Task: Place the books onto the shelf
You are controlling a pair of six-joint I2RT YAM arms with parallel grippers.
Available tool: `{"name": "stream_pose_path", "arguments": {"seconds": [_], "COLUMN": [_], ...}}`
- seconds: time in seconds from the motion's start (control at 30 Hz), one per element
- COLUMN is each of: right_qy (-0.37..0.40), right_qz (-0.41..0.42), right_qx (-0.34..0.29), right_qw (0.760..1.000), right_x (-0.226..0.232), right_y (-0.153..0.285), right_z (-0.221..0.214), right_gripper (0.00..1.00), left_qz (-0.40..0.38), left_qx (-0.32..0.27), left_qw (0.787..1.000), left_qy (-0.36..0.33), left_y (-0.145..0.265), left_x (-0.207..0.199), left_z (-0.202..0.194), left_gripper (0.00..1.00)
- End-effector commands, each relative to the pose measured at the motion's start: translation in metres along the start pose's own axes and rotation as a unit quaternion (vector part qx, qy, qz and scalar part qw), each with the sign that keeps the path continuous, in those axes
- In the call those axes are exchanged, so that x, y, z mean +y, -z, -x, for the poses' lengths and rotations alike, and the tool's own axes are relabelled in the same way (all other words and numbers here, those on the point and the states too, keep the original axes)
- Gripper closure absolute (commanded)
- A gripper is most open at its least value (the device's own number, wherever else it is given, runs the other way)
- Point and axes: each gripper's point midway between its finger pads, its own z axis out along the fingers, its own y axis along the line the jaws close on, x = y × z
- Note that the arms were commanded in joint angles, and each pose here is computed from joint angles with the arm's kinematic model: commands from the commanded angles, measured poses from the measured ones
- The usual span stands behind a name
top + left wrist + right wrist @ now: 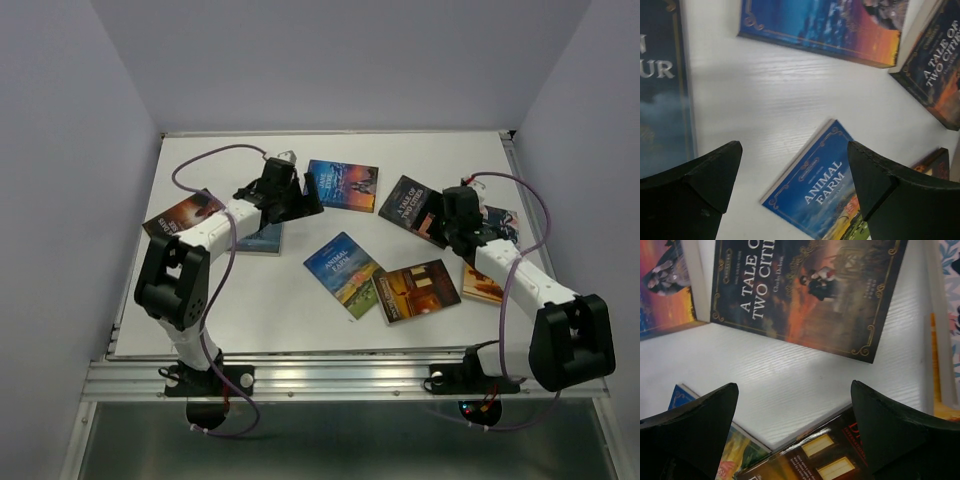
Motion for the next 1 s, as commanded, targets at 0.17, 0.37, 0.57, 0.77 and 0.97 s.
{"name": "stream_pose_path", "arguments": {"seconds": [0.17, 0.37, 0.57, 0.77, 0.97], "right_qy": [-0.02, -0.012, 0.114, 0.176, 0.222], "right_qz": [-0.043, -0.004, 0.162, 0.294, 0.311], "right_qx": [-0.017, 0.014, 0.045, 0.132, 0.189], "right_qw": [0.999, 1.0, 0.979, 0.93, 0.905], "right_x": [-0.024, -0.022, 0.024, 0.082, 0.118], "right_y": [-0.014, -0.027, -0.012, 0.0, -0.011], "right_z": [0.027, 0.027, 0.015, -0.055, -0.102], "right_gripper": [0.0, 0.0, 0.0, 0.0, 0.0], "left_qz": [-0.127, -0.122, -0.106, -0.063, -0.028], "left_qx": [0.013, 0.021, 0.047, 0.068, 0.095], "left_qw": [0.988, 0.987, 0.99, 0.995, 0.995], "left_qy": [-0.088, -0.098, -0.079, -0.025, 0.029], "left_y": [-0.028, -0.031, -0.017, 0.017, 0.027], "left_x": [-0.097, -0.101, -0.082, -0.039, -0.007], "left_z": [0.024, 0.016, -0.014, -0.059, -0.106], "left_gripper": [0.01, 0.01, 0.01, 0.01, 0.01]}}
